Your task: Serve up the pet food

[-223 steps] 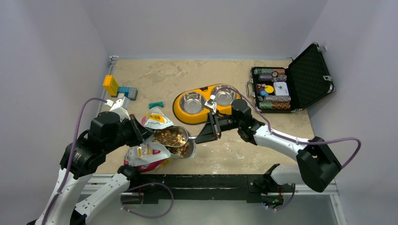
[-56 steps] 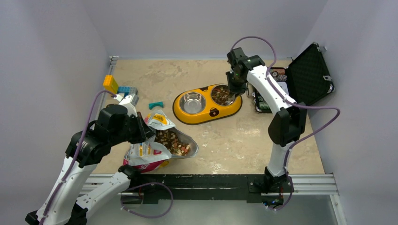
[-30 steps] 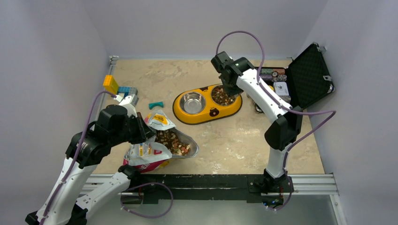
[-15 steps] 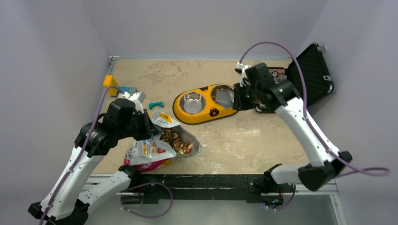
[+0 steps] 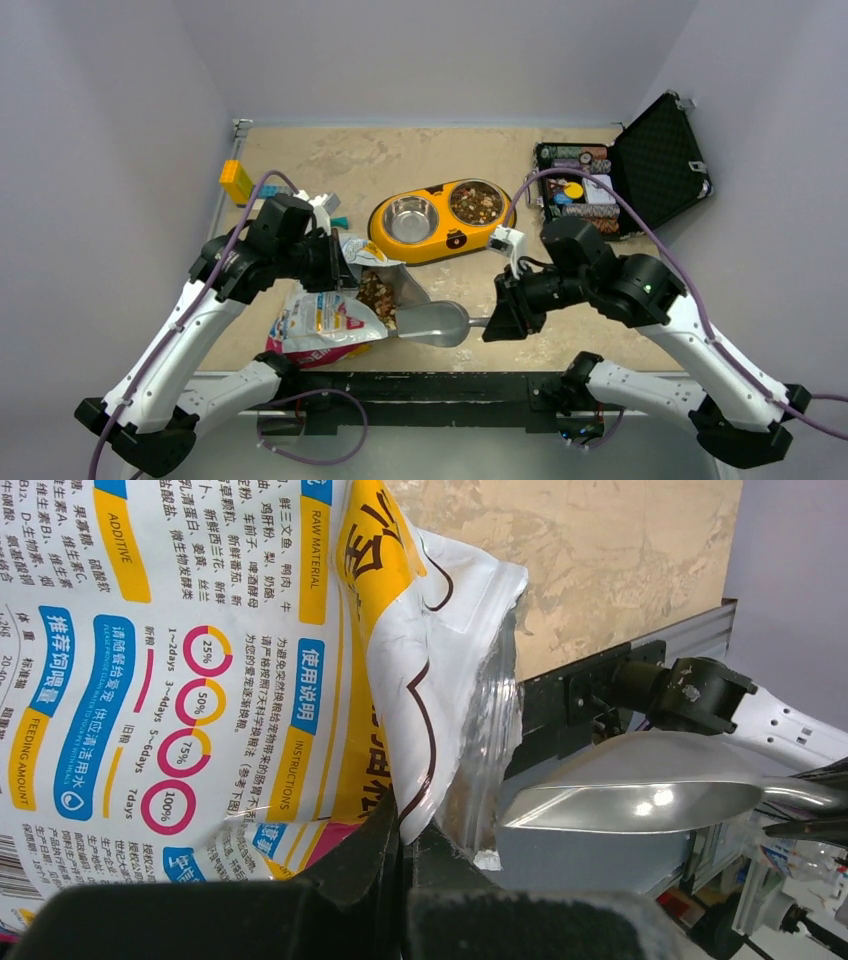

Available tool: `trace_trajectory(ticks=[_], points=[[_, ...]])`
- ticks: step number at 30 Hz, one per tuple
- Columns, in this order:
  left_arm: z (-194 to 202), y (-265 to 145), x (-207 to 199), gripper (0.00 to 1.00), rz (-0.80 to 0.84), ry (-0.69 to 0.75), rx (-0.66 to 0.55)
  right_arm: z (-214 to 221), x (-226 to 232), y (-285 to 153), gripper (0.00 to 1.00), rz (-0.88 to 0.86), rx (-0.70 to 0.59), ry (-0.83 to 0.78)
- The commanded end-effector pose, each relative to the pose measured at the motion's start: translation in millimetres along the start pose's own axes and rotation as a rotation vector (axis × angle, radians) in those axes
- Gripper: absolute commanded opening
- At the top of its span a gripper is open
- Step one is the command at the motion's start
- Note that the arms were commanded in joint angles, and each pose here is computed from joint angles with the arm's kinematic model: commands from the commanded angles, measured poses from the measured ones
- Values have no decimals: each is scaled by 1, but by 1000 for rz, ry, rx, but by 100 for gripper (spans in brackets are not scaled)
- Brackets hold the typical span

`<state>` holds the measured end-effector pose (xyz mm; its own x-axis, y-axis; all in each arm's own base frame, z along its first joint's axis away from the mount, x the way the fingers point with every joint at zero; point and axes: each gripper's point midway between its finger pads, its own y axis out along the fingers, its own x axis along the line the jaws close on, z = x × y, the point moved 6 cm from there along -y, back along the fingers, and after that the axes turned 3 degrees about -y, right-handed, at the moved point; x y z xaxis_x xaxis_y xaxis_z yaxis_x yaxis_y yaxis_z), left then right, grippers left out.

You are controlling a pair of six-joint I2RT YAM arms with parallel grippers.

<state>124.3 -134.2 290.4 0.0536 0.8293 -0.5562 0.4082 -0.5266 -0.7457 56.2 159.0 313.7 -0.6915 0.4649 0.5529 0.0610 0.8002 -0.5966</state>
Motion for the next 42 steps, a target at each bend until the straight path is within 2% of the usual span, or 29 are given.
trace_trajectory(ticks=[1, 3, 7, 10, 13, 16, 19, 21, 25, 28, 32, 37, 42], points=[[-12, -1, -13, 0, 70, 57, -34, -6, 2, 21, 0, -10, 95, 10], [-10, -2, -17, 0, 106, 59, -18, -15, -13, 31, 0, 134, 108, 46], [-4, 3, -24, 0, 199, 46, 24, -41, -25, 57, 0, 262, 172, 112], [1, 6, -31, 0, 267, 19, 68, -60, -19, 71, 0, 273, 218, 104], [4, 4, -26, 0, 239, 9, 73, -71, 0, 55, 0, 196, 165, 43], [5, 4, -18, 0, 190, 13, 35, -65, 7, 26, 0, 213, 80, 1], [3, 5, -19, 0, 180, 9, 38, -54, 1, 11, 0, 275, 84, -26], [2, 6, -20, 0, 187, 8, 45, -53, 3, 13, 0, 247, 91, -34], [-1, 6, -25, 0, 199, 20, 54, -67, 8, 34, 0, 188, 74, 0], [-3, 4, -27, 0, 203, 28, 64, -78, 6, 56, 0, 210, 87, 35], [-3, 4, -31, 0, 225, 15, 70, -81, -15, 89, 0, 350, 204, 103], [-2, 7, -37, 0, 272, -50, 86, -67, -41, 110, 0, 502, 299, 111], [-4, 9, -43, 0, 339, -129, 50, -87, -28, 157, 0, 354, 287, 81]])
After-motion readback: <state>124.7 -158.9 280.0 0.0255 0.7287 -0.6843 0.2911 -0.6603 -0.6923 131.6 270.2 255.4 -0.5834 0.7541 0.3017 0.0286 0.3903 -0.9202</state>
